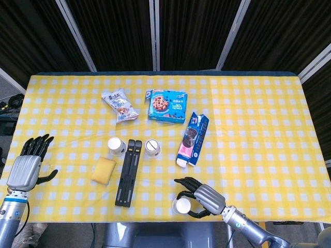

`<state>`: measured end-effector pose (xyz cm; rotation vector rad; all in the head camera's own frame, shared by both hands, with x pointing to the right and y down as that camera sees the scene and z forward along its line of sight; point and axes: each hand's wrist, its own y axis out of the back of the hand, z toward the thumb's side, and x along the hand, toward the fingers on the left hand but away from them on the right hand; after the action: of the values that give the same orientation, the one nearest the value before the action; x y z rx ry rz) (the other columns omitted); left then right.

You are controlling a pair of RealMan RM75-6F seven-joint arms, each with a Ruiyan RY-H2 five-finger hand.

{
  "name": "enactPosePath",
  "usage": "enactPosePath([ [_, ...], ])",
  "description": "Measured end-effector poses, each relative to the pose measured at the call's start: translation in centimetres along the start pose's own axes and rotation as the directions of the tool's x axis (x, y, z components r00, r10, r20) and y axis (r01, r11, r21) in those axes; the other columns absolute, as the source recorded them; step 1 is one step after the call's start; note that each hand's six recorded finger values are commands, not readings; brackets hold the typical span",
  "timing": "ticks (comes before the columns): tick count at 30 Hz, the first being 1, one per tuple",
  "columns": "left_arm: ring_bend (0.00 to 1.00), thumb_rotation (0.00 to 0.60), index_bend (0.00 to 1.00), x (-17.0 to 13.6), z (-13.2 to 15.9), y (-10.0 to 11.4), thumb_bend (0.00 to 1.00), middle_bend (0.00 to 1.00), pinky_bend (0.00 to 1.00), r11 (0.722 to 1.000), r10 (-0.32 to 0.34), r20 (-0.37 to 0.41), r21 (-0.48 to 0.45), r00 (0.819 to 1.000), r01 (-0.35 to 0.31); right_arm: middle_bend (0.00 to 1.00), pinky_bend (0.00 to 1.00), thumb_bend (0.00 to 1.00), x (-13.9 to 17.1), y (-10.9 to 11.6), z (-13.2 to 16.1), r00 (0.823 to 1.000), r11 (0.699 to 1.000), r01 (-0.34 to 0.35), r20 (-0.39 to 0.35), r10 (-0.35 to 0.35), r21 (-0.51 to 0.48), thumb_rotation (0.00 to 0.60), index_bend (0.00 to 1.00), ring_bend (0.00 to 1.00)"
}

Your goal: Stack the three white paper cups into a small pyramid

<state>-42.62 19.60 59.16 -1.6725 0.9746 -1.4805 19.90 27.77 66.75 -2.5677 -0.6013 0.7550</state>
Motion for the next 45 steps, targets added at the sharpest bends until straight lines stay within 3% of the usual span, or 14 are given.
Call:
enactPosePath([
  [7,0.00,0.600,0.00,0.1,-0.1,0.0,0.24,0.00,0.00,1.000,0.000,-0.005,-0.002,1.000,0.000,0.00,0.00,0.26,0.1,1.9,0.7,0.999,0.999,0.033,-0.009,-0.034,-0.001,0.600,0.43,0.00],
  [18,0.00,0.600,0.00,0.2,-0.4,0.2,0.24,0.00,0.00,1.000,0.004,-0.014,-0.012,1.000,-0.004,0.00,0.00,0.26,-1.1,7.2,1.6,0.988,0.986,0.154,0.017,-0.155,0.068,0.600,0.43,0.00],
  [33,0.00,0.600,0.00,0.6,-0.9,-0.1,0.24,0.00,0.00,1.000,-0.015,-0.024,-0.021,1.000,0.015,0.00,0.00,0.26,-6.8,9.6,0.5,0.975,0.979,0.191,0.103,-0.198,0.076,0.600,0.43,0.00],
  [45,0.00,0.600,0.00,0.7,-1.0,-0.2,0.24,0.00,0.00,0.999,-0.024,-0.025,-0.025,0.999,0.024,0.00,0.00,0.26,-9.3,10.3,-1.0,0.965,0.979,0.188,0.172,-0.199,0.074,0.600,0.43,0.00],
])
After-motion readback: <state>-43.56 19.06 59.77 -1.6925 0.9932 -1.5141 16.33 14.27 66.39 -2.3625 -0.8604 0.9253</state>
